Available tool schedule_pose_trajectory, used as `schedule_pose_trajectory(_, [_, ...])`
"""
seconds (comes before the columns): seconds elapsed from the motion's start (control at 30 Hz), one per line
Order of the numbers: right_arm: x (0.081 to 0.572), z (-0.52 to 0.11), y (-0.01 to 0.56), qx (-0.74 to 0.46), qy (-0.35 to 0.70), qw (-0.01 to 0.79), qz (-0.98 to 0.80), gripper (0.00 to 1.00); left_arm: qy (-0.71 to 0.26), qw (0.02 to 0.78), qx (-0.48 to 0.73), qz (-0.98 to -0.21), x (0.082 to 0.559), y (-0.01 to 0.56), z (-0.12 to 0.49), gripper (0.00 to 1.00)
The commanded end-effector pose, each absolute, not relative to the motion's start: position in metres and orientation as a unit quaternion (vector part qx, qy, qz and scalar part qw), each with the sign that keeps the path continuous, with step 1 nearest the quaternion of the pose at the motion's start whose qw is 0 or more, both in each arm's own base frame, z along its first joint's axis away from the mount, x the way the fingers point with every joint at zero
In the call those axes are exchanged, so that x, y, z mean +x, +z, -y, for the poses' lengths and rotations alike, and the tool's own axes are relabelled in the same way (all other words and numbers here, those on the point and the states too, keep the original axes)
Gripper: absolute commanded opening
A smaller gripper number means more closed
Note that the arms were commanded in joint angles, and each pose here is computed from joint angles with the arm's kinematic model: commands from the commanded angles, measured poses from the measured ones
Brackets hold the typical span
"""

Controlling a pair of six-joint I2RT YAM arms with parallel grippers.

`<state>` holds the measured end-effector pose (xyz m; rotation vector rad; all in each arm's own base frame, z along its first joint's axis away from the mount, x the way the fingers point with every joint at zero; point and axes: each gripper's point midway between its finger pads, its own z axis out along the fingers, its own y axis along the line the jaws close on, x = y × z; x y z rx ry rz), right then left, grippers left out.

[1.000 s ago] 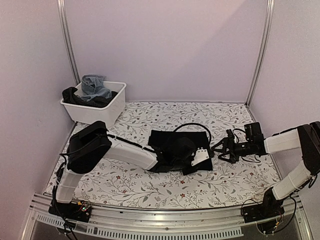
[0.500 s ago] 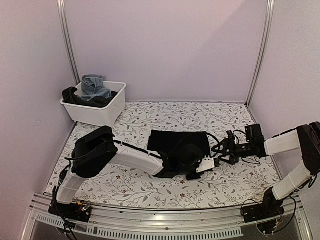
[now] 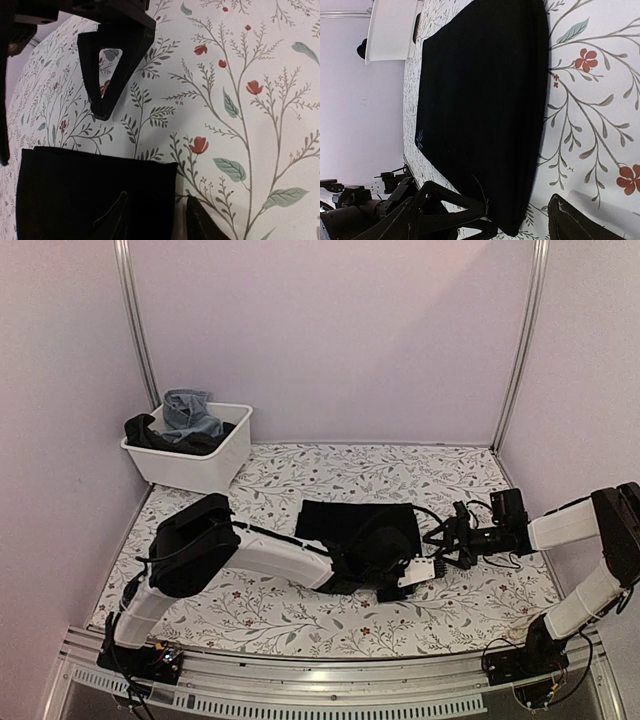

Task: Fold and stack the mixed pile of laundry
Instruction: Pick up the rectangle-folded T-shirt at the center of the board, then pass from the left arm to the right

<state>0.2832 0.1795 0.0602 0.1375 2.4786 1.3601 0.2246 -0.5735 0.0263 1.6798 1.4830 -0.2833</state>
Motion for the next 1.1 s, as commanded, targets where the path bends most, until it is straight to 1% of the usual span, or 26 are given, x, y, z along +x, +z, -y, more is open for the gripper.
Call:
schedule_pose_trajectory(0.0, [0.28,-0.18,0.055,0.05,0.483,0.146,-0.862,0.88,-0.116,0.396,0.682,-0.604,0.227,0.0,0.573,0.33])
schedule_pose_trajectory(0.1, [0.279,-0.181,0.052,0.053,0.484,0.14,-0.862,0.87,-0.117,0.404,0.676,-0.605,0.233,0.003,0.573,0.21])
schedule_pose_trajectory(0.2, [0.276,-0.181,0.048,0.06,0.489,0.133,-0.86,0.85,-0.127,0.424,0.665,-0.602,0.237,0.019,0.573,0.11])
schedule_pose_trajectory(0.23, [0.275,-0.182,0.046,0.063,0.491,0.131,-0.859,0.84,-0.131,0.433,0.658,-0.602,0.238,0.027,0.574,0.06])
schedule_pose_trajectory(0.27, [0.275,-0.181,0.045,0.066,0.49,0.13,-0.859,0.83,-0.135,0.44,0.652,-0.602,0.241,0.034,0.573,0.0])
schedule_pose_trajectory(0.5, [0.275,-0.184,0.039,0.089,0.506,0.117,-0.85,0.79,-0.165,0.465,0.629,-0.601,0.247,0.067,0.572,0.0])
schedule_pose_trajectory(0.63, [0.277,-0.192,0.04,0.092,0.521,0.107,-0.842,0.79,-0.166,0.468,0.627,-0.6,0.247,0.07,0.571,0.0])
schedule_pose_trajectory(0.9, [0.285,-0.211,0.031,0.101,0.527,0.086,-0.839,0.81,-0.17,0.479,0.621,-0.596,0.245,0.083,0.567,0.0])
schedule_pose_trajectory(1.07, [0.3,-0.215,0.026,0.112,0.532,0.08,-0.836,0.77,-0.171,0.481,0.622,-0.594,0.243,0.085,0.565,0.0])
